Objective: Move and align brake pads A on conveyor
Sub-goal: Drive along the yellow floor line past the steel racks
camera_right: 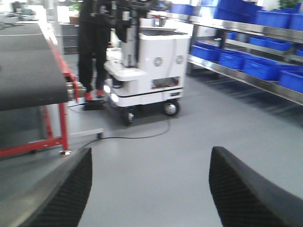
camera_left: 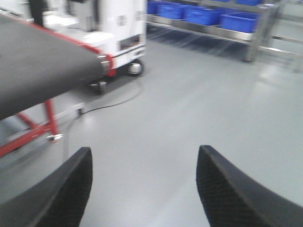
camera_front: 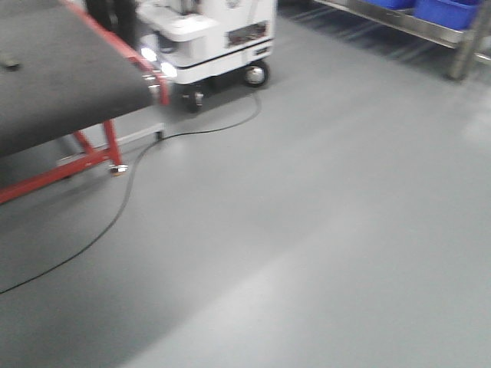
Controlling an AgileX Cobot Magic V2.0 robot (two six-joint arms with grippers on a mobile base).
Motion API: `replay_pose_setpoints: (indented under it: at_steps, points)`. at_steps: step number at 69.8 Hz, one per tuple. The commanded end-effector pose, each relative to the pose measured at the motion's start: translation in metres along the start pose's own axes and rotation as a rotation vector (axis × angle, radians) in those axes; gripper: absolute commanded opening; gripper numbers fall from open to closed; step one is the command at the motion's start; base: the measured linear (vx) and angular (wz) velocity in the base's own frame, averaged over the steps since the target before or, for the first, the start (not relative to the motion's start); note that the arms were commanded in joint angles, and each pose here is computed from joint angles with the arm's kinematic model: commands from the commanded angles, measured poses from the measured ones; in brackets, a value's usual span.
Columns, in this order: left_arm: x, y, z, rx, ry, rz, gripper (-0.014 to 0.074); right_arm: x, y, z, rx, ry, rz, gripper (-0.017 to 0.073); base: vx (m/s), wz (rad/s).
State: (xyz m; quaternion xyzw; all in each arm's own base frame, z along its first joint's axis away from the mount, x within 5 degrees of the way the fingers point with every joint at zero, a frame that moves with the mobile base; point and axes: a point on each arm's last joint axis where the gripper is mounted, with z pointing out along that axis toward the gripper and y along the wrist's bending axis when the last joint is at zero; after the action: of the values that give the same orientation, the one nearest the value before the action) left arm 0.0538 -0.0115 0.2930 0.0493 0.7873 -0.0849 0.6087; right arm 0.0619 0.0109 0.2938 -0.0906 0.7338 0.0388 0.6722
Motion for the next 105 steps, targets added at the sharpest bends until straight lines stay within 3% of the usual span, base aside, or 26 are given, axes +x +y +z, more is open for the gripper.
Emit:
replay_pose_setpoints:
  at_steps: [1,54,105]
  points:
    - [-0.0139,-0.0015,-0.0022,0.015,-0.085,-0.001,0.0447,-0.0146,-0.0009,-0.0014,0.006,-0.094,-0.017,0.0507,-0.14,-0.74]
    - [-0.0139,-0.0015,-0.0022,0.015,-0.085,-0.001,0.0447,-0.0146,-0.0009,-0.0014,0.006,-0.094,-0.017,0.0507,-0.06,-0.78]
    - [-0.0139,-0.0015,-0.0022,0.015,-0.085,-0.001,0.0447,-0.0146,-0.0009,-0.0014,0.006,-0.094,-0.017,0.0507,0.22,-0.53]
